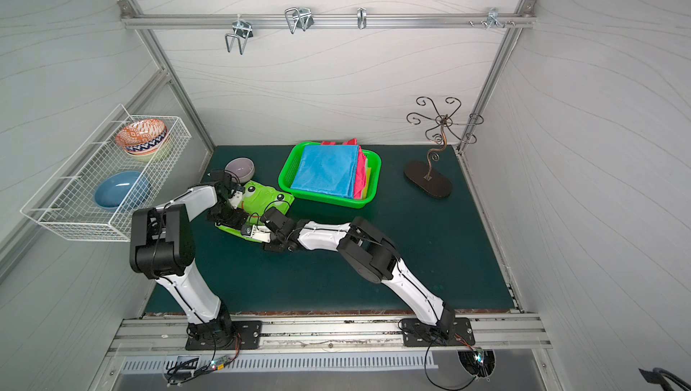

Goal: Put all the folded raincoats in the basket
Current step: Move the raincoat to the center of the board.

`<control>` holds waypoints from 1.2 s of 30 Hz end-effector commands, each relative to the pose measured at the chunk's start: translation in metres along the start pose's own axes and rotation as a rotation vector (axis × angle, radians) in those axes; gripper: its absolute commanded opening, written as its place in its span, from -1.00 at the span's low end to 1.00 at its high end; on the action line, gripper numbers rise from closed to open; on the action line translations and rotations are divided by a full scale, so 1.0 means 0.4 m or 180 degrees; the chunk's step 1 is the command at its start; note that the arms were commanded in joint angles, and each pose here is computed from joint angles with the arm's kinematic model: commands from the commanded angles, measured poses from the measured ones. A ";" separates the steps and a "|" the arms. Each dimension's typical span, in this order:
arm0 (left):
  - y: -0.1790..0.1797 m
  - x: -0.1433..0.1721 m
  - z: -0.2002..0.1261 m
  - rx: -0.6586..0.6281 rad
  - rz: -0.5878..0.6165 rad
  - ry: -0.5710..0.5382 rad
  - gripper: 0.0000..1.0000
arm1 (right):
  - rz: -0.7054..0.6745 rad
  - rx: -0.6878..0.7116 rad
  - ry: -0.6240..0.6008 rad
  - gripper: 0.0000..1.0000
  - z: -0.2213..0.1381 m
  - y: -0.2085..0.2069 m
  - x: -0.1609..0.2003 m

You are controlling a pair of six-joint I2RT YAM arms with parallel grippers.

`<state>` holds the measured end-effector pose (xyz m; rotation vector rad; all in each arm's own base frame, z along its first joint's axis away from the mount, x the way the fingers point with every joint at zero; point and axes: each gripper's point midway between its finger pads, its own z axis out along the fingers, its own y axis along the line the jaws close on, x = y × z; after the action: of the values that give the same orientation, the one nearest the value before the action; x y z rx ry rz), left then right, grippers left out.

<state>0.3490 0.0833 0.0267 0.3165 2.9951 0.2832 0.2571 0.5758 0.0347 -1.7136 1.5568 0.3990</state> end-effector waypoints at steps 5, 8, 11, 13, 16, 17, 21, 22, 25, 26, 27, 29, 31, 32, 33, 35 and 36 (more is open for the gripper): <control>-0.039 0.013 -0.009 0.0298 0.0194 0.0034 0.81 | -0.0192 -0.0204 0.0234 -0.75 0.021 0.100 0.128; -0.055 0.021 -0.048 0.0423 0.0264 0.0002 0.81 | -0.0401 -0.0231 0.0198 -1.00 -0.011 0.129 0.138; -0.086 0.022 -0.104 0.0678 0.0266 -0.0121 0.81 | -0.0576 -0.0217 0.0202 -1.00 -0.051 0.139 0.149; -0.114 0.022 -0.143 0.0891 0.0249 -0.0195 0.81 | -0.0690 -0.0297 0.0198 -1.00 -0.086 0.156 0.159; -0.163 0.026 -0.193 0.1268 0.0262 -0.0296 0.81 | -0.0652 -0.0477 0.0274 -1.00 -0.162 0.194 0.191; -0.174 0.026 -0.203 0.1354 0.0258 -0.0333 0.81 | -0.0534 -0.0515 0.0294 -1.00 -0.193 0.206 0.203; -0.201 0.033 -0.215 0.1534 0.0204 -0.0378 0.78 | -0.0311 -0.0731 0.0362 -1.00 -0.316 0.287 0.269; -0.209 0.033 -0.214 0.1588 0.0178 -0.0384 0.78 | -0.0315 -0.0787 0.0385 -1.00 -0.345 0.310 0.286; -0.237 0.027 -0.212 0.1818 0.0072 -0.0385 0.74 | -0.0337 -0.0980 0.0511 -1.00 -0.421 0.369 0.333; -0.249 0.025 -0.213 0.1915 0.0041 -0.0374 0.72 | -0.0331 -0.1071 0.0534 -1.00 -0.445 0.384 0.342; -0.261 0.020 -0.216 0.2023 -0.0001 -0.0361 0.70 | -0.0335 -0.1207 0.0548 -1.00 -0.472 0.406 0.354; -0.289 0.018 -0.220 0.2186 -0.0024 -0.0321 0.69 | -0.0351 -0.1425 0.0532 -1.00 -0.527 0.439 0.366; -0.327 0.024 -0.224 0.2263 0.0082 -0.0266 0.68 | -0.0300 -0.1494 0.0433 -1.00 -0.566 0.459 0.360; -0.347 0.029 -0.225 0.2279 0.0161 -0.0240 0.68 | -0.0244 -0.1475 0.0352 -0.75 -0.575 0.461 0.348; -0.372 0.036 -0.226 0.2301 0.0260 -0.0218 0.68 | -0.0097 -0.1430 0.0307 -0.51 -0.582 0.456 0.339; -0.420 0.045 -0.231 0.2413 0.0392 -0.0184 0.70 | 0.0119 -0.1350 0.0261 -0.30 -0.598 0.442 0.337; -0.443 0.048 -0.234 0.2492 0.0429 -0.0161 0.70 | 0.0214 -0.1260 0.0242 -0.19 -0.607 0.427 0.335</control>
<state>0.2961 -0.0721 0.0797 0.5303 2.8970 -0.7444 0.0653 0.3251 0.0384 -2.0686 1.5686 0.6426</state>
